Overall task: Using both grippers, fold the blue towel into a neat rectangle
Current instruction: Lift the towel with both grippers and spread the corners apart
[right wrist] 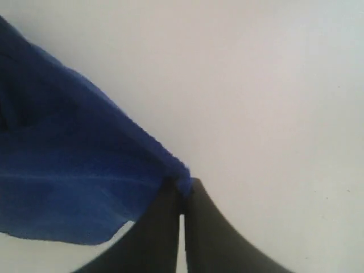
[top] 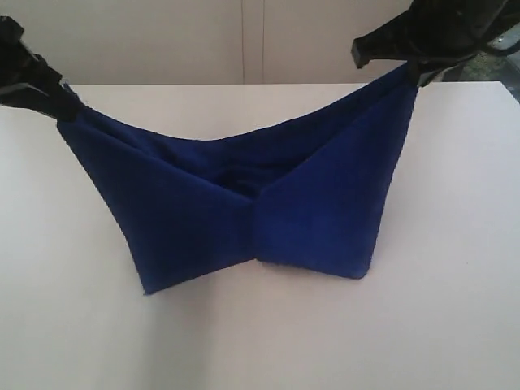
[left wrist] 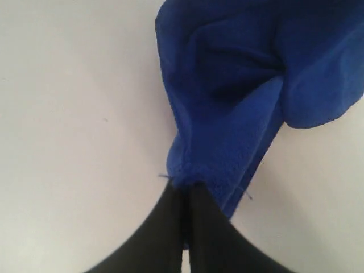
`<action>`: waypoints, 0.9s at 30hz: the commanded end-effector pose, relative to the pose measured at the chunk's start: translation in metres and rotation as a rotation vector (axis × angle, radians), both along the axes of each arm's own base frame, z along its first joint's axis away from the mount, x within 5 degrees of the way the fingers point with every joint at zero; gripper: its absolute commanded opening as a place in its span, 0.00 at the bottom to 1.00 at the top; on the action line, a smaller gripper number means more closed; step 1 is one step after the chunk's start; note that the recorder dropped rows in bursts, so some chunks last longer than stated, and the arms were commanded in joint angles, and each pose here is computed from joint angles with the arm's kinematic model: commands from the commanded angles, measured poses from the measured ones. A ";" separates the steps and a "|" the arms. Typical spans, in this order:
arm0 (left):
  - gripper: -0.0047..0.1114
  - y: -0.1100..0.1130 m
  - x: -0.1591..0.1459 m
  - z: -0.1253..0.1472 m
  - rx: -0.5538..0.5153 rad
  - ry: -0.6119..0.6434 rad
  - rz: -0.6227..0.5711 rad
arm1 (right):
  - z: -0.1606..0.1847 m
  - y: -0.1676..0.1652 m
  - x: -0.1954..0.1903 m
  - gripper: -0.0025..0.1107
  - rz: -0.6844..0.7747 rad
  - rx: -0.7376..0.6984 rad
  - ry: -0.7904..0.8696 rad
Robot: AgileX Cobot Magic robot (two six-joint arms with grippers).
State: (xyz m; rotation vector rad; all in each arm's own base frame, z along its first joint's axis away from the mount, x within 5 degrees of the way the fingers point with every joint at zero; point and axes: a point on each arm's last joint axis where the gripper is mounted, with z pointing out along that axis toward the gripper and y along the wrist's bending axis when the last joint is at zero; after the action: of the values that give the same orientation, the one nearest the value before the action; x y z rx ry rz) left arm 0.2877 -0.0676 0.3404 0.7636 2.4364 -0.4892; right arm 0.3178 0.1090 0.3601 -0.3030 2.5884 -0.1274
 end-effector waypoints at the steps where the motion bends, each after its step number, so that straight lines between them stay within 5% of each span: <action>1: 0.04 0.007 -0.032 0.031 0.020 -0.054 0.037 | 0.034 -0.018 -0.030 0.02 -0.030 -0.014 -0.055; 8: 0.04 0.016 -0.105 0.077 0.030 -0.166 0.045 | 0.088 -0.045 -0.097 0.02 -0.039 0.060 -0.234; 16: 0.04 0.024 -0.161 0.091 0.079 -0.155 0.039 | 0.093 -0.073 -0.164 0.02 -0.040 0.098 -0.323; 22: 0.04 0.024 -0.159 0.089 0.063 -0.108 0.073 | 0.087 -0.082 -0.178 0.02 -0.052 0.065 -0.341; 27: 0.04 0.019 -0.115 0.068 0.055 -0.027 0.092 | 0.054 -0.070 -0.143 0.02 -0.058 -0.003 -0.231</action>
State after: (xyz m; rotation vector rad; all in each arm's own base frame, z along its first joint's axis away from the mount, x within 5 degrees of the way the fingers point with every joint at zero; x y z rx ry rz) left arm 0.1546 -0.0461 0.4242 0.6819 2.3581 -0.3282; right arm 0.1530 0.0319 0.4330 -0.1877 2.3248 -0.1378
